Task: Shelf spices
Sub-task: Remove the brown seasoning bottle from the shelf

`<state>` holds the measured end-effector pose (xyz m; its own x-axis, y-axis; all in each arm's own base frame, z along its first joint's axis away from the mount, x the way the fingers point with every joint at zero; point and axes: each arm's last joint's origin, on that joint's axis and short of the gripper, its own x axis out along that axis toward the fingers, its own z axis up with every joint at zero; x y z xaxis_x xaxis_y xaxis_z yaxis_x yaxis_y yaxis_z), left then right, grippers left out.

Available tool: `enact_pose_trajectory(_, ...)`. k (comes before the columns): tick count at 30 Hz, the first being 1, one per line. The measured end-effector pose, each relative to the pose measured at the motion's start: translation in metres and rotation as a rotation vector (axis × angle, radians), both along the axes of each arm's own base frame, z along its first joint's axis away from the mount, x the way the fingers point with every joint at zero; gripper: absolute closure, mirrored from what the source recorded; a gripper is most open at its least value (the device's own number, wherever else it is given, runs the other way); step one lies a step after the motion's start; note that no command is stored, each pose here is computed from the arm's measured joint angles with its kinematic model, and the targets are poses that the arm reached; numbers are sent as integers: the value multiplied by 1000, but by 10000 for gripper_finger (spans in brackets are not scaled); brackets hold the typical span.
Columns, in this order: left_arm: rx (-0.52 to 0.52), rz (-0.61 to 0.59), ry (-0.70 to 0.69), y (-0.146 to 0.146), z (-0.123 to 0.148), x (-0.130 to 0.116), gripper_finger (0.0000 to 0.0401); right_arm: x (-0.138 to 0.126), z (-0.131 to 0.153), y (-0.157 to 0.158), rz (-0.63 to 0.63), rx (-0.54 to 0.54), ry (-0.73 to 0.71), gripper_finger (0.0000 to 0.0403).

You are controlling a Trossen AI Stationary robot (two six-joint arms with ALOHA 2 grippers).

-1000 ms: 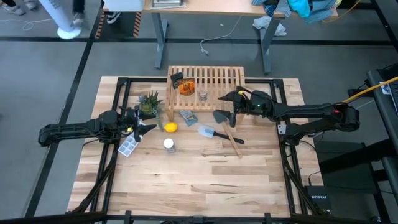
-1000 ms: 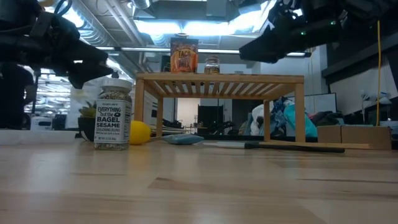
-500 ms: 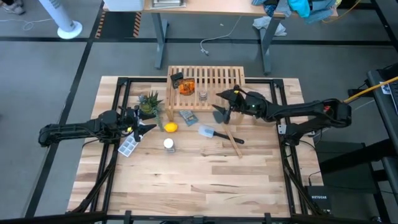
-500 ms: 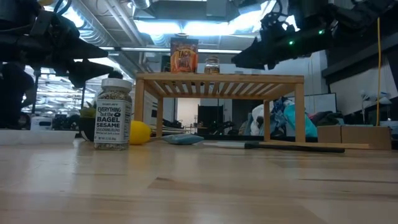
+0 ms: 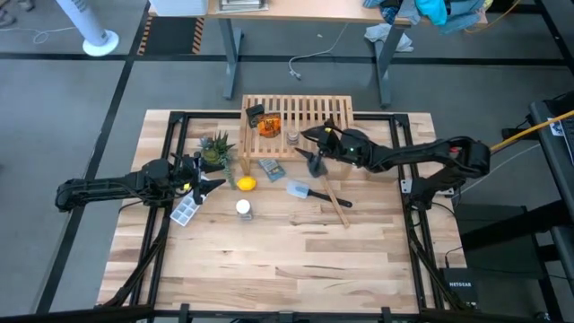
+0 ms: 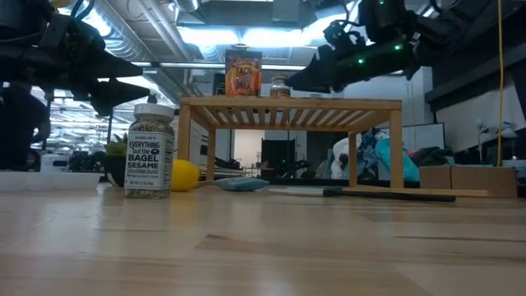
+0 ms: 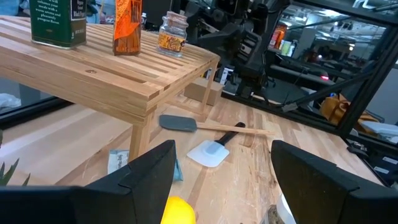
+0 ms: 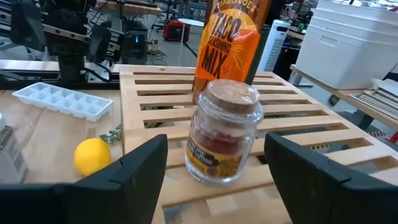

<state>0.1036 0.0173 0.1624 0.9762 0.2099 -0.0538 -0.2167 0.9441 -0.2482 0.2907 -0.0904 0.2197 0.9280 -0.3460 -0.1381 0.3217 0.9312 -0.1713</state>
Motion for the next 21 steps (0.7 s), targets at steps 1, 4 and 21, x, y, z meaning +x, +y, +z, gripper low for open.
enact_pose_trajectory(1,0,0,0,0,0,0,143,2,0,-1,0,1,2,127)
enact_pose_trajectory(4,0,0,0,0,0,0,143,8,-1,-3,0,2,5,127)
enact_pose_trajectory(21,0,0,1,0,0,0,143,38,-8,-12,3,-15,35,128)
